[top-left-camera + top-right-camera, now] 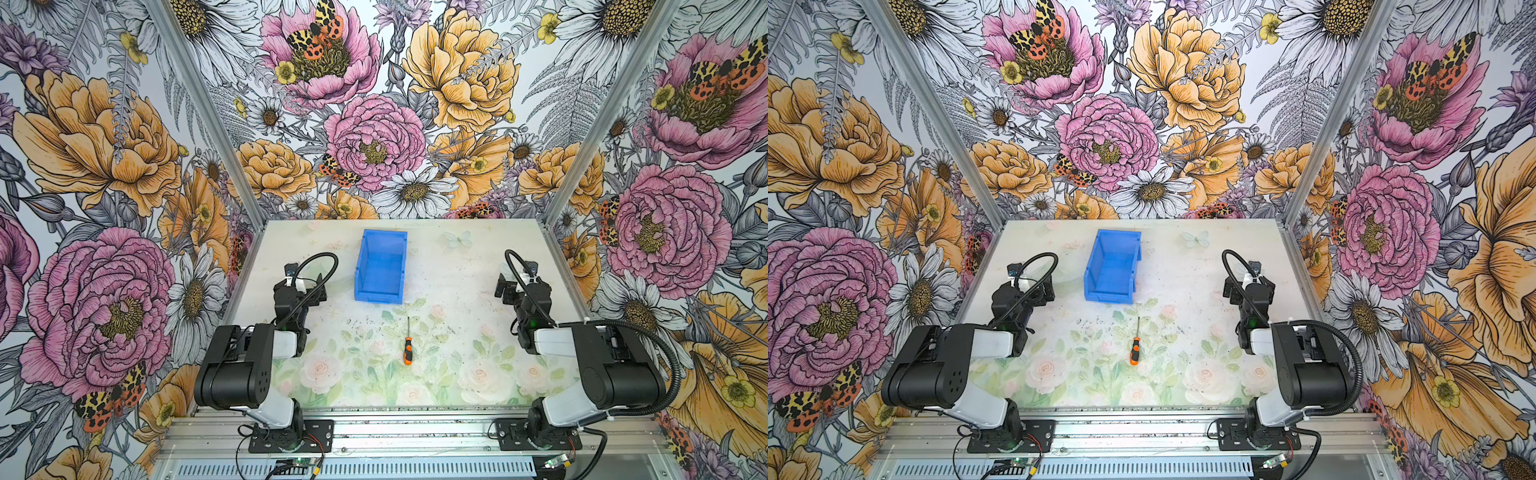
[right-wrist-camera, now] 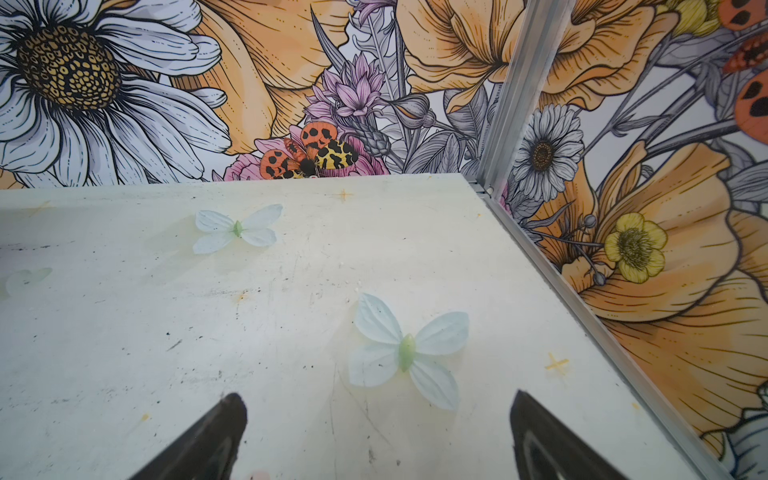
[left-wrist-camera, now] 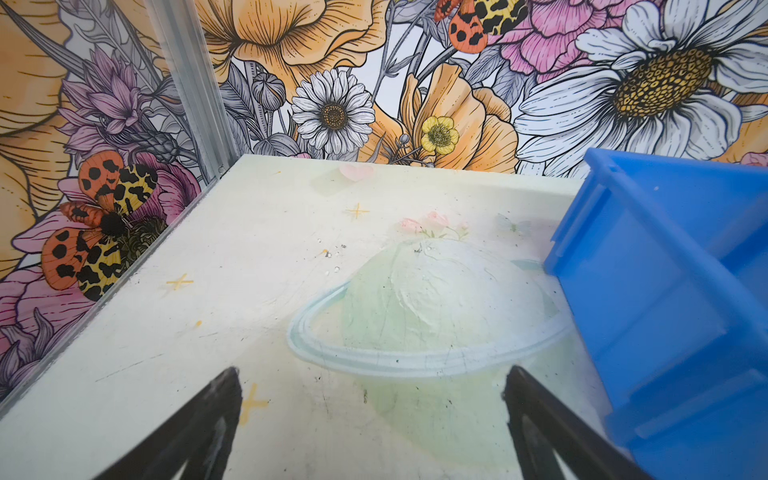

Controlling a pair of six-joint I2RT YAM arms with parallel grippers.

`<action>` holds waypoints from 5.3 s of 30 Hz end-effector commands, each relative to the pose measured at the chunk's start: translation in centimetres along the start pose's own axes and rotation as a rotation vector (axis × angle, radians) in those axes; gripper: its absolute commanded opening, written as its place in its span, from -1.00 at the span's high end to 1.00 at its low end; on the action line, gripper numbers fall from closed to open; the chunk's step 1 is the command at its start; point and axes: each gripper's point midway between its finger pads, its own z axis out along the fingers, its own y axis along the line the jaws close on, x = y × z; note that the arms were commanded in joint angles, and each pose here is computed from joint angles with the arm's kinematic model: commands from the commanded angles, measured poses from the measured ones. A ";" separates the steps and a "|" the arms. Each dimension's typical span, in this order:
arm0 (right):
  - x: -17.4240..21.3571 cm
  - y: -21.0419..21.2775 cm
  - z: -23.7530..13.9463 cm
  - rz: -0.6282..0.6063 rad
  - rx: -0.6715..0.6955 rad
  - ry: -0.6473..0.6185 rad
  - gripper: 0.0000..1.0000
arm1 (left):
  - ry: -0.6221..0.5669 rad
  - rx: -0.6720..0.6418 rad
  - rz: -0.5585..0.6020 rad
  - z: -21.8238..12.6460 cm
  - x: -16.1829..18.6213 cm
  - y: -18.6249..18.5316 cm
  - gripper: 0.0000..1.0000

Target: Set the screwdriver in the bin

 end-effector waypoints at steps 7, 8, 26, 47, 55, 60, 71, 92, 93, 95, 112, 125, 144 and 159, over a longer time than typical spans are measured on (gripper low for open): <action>-1.3 -1.0 0.0 0.020 0.063 0.020 -0.99 | -0.041 0.011 -0.027 -0.3 -1.4 0.5 -0.97; -1.5 -1.1 0.0 0.020 0.073 0.043 -0.99 | -0.042 0.006 -0.031 -0.4 -1.6 0.6 -0.97; -3.2 -3.7 -8.8 0.136 0.265 0.258 -0.99 | 0.187 0.008 -0.056 -2.4 -3.5 -0.5 -0.97; 3.9 5.6 -15.4 0.359 -0.092 0.716 -0.99 | 0.581 0.133 -0.269 -4.7 -0.6 -6.1 -0.97; 3.8 8.6 -16.7 0.306 -0.213 0.741 -0.99 | 0.716 0.177 -0.317 -10.0 0.7 -10.5 -0.97; 4.3 10.6 -17.6 0.224 -0.329 0.764 -0.99 | 0.793 0.181 -0.385 -12.8 2.9 -13.3 -0.97; 4.3 13.2 -19.1 0.186 -0.527 0.713 -0.99 | 0.873 0.186 -0.420 -16.1 5.1 -18.5 -0.96; 5.0 13.3 -20.2 0.217 -0.571 0.707 -0.99 | 1.007 0.171 -0.196 -16.8 10.9 -27.1 -0.63; 5.0 13.2 -20.1 0.219 -0.563 0.703 -0.99 | 1.014 0.173 -0.186 -16.9 11.1 -27.4 -0.61; 4.9 13.0 -19.9 0.221 -0.547 0.696 -0.99 | 1.020 0.175 -0.159 -17.0 11.7 -28.0 -0.58; 4.2 12.4 -20.0 0.226 -0.533 0.642 -0.99 | 1.039 0.042 0.157 -16.9 15.6 -28.8 -0.04; 4.0 12.2 -19.9 0.219 -0.527 0.630 -0.99 | 1.041 0.037 0.167 -17.3 16.0 -28.8 0.69; 3.9 12.3 -19.8 0.214 -0.531 0.629 -0.99 | 0.885 0.164 0.077 -17.6 8.0 -30.1 1.00; 3.4 12.3 -20.3 0.249 -0.546 0.611 -0.99 | 0.692 0.224 -0.027 -14.6 -2.6 -27.2 1.00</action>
